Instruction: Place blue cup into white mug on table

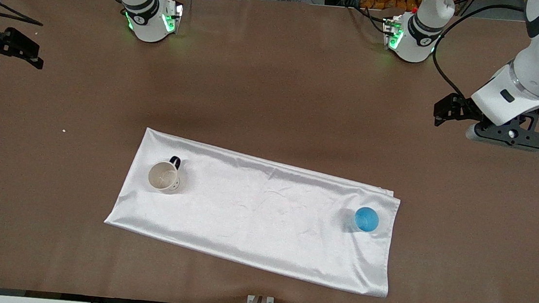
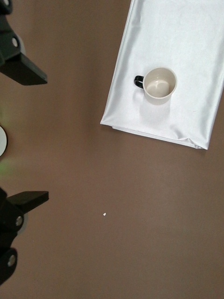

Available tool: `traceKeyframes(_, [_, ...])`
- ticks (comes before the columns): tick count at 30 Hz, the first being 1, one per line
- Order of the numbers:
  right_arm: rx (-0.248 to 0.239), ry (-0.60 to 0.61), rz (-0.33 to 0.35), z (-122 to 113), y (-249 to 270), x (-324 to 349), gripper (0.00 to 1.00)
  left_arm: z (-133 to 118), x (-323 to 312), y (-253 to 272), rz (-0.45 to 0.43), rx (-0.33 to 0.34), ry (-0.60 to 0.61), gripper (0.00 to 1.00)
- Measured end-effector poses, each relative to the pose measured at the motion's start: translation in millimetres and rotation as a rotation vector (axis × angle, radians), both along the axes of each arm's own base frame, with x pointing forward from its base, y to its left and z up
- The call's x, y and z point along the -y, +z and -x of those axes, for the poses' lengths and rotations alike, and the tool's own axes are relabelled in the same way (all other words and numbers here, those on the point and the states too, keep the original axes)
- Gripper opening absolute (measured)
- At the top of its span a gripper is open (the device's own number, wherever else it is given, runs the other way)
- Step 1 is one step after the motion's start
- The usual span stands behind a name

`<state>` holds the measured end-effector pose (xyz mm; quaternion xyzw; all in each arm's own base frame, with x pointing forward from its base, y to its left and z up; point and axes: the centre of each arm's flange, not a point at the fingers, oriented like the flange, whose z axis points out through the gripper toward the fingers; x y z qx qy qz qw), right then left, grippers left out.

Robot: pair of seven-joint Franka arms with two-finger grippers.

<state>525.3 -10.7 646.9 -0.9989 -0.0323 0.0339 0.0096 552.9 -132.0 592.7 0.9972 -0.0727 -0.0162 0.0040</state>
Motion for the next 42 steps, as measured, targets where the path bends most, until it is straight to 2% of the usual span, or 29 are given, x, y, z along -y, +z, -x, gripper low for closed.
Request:
traceKeyframes(13, [-0.001,0.001,0.0,0,0,0,1.0,1,3,0,0.0,0.0,-0.006,1.0])
traceKeyframes(18, [-0.001,0.001,0.0,0,0,-1,1.0,1,5,0,-0.028,0.007,-0.017,1.0])
traceKeyframes(30, [-0.004,0.003,0.0,0,-1,-2,1.0,4,33,-9,-0.04,0.001,-0.071,1.0])
traceKeyframes(42, [-0.005,0.003,0.0,0,-1,-2,1.0,-18,68,-41,-0.016,0.032,-0.122,1.0])
